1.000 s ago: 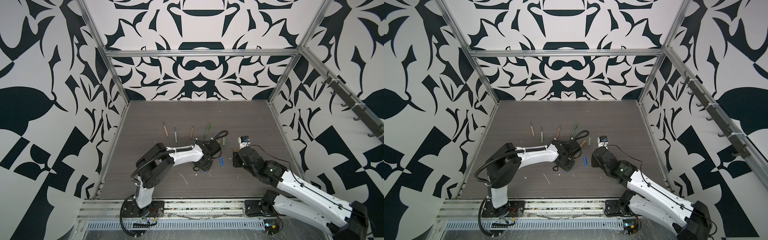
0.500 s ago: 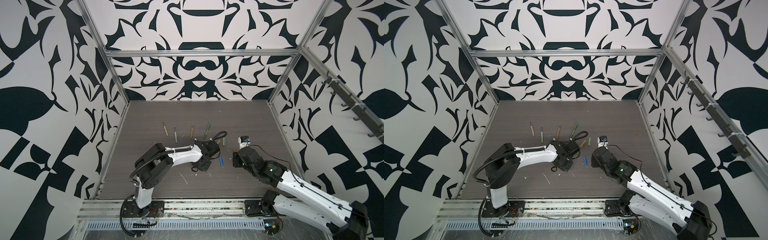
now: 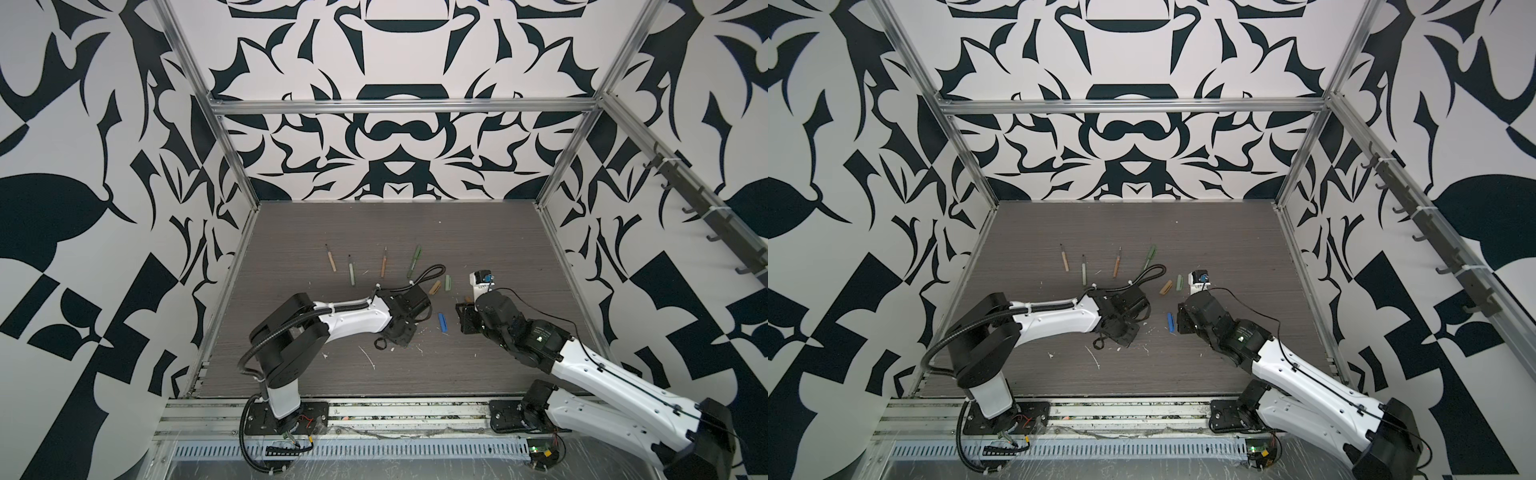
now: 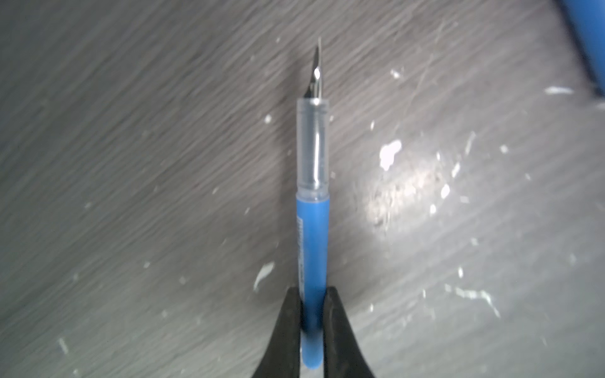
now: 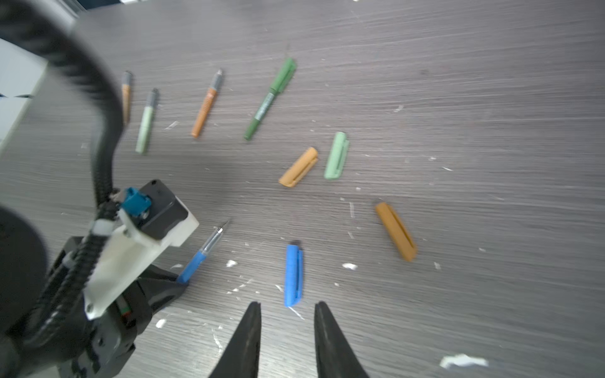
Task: Insert the pens into the pen caps
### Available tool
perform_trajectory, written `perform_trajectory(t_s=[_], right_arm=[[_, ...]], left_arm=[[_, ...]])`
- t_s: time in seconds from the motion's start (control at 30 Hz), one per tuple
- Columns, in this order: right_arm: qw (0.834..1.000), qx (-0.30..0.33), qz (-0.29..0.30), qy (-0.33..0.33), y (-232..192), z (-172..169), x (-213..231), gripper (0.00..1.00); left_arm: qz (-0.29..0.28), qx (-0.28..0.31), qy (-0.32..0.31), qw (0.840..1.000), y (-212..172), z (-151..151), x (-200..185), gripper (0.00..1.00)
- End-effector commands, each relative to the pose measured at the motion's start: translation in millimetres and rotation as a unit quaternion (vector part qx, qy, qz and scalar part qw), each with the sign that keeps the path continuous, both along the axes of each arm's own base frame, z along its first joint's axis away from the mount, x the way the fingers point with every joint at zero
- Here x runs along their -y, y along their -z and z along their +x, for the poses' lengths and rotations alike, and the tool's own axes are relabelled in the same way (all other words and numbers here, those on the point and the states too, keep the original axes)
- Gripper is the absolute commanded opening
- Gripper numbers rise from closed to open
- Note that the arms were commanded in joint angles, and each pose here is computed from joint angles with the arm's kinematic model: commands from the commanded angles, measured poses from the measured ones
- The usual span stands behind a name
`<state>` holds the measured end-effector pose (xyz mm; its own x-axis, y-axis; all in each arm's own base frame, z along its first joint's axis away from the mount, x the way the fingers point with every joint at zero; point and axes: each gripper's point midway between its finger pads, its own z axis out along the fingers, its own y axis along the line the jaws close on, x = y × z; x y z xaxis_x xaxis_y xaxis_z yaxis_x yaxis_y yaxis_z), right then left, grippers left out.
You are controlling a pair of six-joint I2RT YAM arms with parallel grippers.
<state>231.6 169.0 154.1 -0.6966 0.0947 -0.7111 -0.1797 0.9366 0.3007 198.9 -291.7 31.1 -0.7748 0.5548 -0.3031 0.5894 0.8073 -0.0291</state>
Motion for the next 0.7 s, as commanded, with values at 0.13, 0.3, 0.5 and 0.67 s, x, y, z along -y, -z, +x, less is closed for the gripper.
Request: perform_trajectory(t_s=[0.13,0.3,0.5,0.67], right_arm=[[0.981,0.074,0.136,-0.116,-53.7,-12.7,-45.5,0.38],[0.957,0.071,0.204,-0.192,-76.2,-24.8,-78.2,0.46],[0.946,0.077,0.235,-0.211,-86.5,-20.8,-95.0,0.49],[0.942,0.088,0.247,-0.209,-93.3,-13.6,-101.5,0.49]], left_arm=[[-0.249,0.158,0.029,0.955,-97.0,11.3,26.5,0.03],[-0.371,0.187,0.079,0.906,-146.8,-9.3,35.1,0.03],[-0.396,0.179,0.096,0.896,-160.9,-18.6,38.2,0.02],[-0.399,0.171,0.104,0.895,-162.2,-22.7,39.1,0.02]])
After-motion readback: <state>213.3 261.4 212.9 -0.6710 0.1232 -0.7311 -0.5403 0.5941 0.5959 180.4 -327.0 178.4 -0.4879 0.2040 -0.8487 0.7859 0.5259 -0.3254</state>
